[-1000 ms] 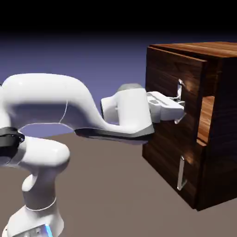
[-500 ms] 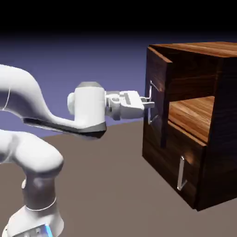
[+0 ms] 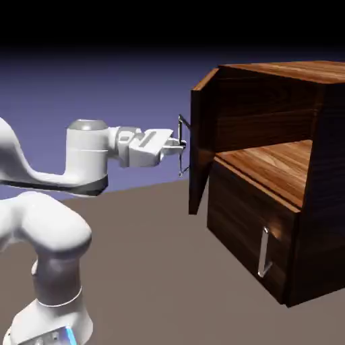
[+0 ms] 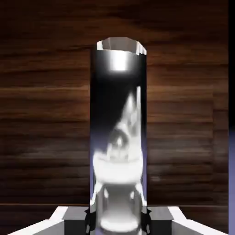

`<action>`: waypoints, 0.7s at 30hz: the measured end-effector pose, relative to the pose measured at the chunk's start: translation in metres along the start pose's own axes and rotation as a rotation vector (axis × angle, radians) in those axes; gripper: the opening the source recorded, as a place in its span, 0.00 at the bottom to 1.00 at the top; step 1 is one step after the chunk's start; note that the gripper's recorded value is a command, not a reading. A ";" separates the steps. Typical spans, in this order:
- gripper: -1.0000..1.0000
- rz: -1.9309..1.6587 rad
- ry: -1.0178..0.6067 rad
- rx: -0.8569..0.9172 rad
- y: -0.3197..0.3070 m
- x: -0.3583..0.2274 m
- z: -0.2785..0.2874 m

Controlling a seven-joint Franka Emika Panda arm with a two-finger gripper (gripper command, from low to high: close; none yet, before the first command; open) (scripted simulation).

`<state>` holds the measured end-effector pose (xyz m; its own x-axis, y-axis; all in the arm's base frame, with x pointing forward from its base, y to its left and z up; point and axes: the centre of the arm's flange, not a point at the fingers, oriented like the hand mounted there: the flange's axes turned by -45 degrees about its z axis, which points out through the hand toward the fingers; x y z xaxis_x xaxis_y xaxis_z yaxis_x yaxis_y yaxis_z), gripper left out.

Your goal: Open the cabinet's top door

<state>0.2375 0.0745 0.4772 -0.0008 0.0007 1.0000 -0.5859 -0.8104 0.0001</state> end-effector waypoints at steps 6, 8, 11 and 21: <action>0.00 0.000 0.000 -0.099 -0.016 0.000 -0.038; 0.00 0.000 0.000 -0.135 -0.023 0.000 -0.052; 0.00 0.000 0.000 -0.193 -0.036 0.000 -0.074; 0.00 0.000 -0.001 -0.423 -0.095 0.000 -0.150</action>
<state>0.1718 0.2395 0.4773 -0.0004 -0.0001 1.0000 -0.8669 -0.4985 -0.0004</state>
